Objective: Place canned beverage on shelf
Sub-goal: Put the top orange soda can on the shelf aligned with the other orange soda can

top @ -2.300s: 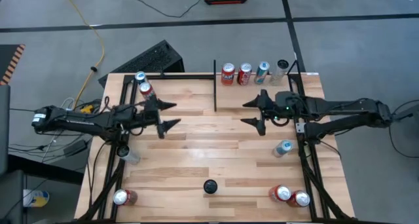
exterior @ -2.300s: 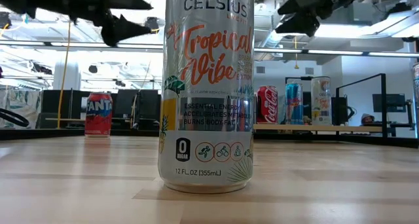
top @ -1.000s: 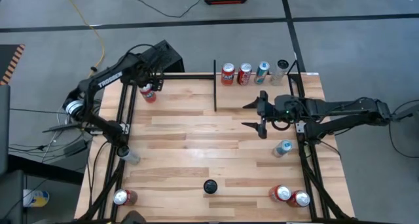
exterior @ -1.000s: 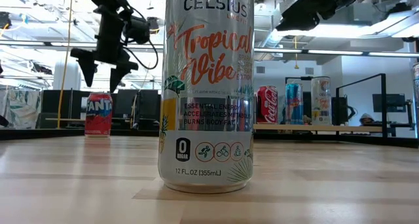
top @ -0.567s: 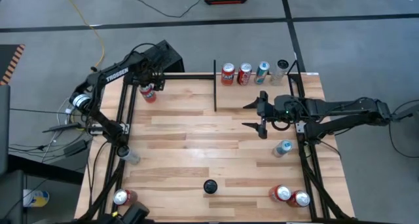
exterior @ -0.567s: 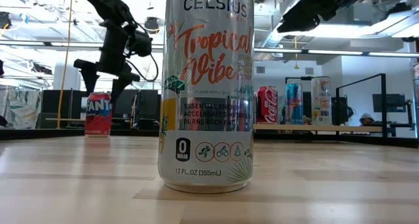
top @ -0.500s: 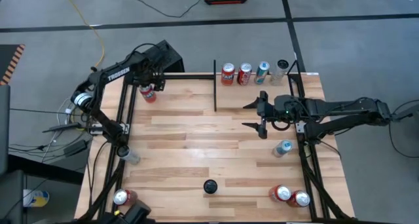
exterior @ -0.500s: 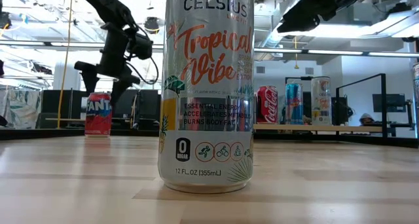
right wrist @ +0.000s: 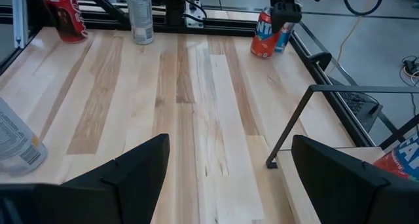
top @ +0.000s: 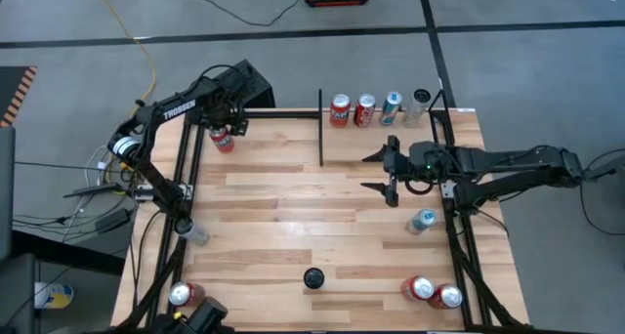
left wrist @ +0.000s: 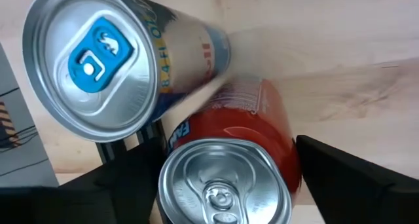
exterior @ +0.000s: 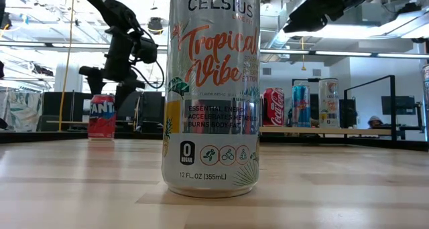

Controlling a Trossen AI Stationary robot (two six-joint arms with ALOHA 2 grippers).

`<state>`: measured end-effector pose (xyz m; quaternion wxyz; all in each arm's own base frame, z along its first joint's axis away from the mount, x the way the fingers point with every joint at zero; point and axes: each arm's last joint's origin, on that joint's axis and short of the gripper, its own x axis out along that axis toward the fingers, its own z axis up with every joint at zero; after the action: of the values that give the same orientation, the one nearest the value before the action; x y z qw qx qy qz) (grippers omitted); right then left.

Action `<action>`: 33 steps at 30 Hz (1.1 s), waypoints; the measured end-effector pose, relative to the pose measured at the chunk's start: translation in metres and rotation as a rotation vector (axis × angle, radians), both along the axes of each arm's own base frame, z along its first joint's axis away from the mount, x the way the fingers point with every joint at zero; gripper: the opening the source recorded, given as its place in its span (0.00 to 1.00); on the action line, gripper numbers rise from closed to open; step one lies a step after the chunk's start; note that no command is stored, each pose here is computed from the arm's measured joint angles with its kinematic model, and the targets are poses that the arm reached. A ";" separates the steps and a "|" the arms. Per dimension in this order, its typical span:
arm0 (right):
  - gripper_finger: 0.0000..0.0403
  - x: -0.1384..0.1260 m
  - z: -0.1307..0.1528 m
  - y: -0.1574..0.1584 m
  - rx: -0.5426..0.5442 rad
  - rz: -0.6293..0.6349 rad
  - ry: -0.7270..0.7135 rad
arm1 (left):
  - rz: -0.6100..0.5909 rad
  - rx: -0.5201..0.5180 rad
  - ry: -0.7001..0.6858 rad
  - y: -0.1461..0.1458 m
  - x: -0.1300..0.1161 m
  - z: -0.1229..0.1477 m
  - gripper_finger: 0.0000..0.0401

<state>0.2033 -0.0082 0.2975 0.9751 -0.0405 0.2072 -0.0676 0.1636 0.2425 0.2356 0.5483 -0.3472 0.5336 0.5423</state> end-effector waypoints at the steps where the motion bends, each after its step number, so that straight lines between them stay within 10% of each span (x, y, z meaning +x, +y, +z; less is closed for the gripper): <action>1: 0.86 0.000 0.000 0.000 0.001 0.000 0.000 | -0.007 -0.002 0.002 0.000 0.000 0.000 0.73; 15: 0.86 -0.003 0.000 0.000 0.076 -0.035 0.003 | -0.328 -0.125 -0.175 -0.027 0.030 0.014 0.70; 33: 0.86 -0.027 -0.010 0.029 0.120 -0.245 -0.070 | -0.946 0.153 -0.538 -0.160 0.144 0.114 0.70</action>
<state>0.1764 0.0207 0.2871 0.9668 0.0461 0.1802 -0.1751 0.3078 0.0823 0.3500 0.8730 -0.1550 0.4317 0.1659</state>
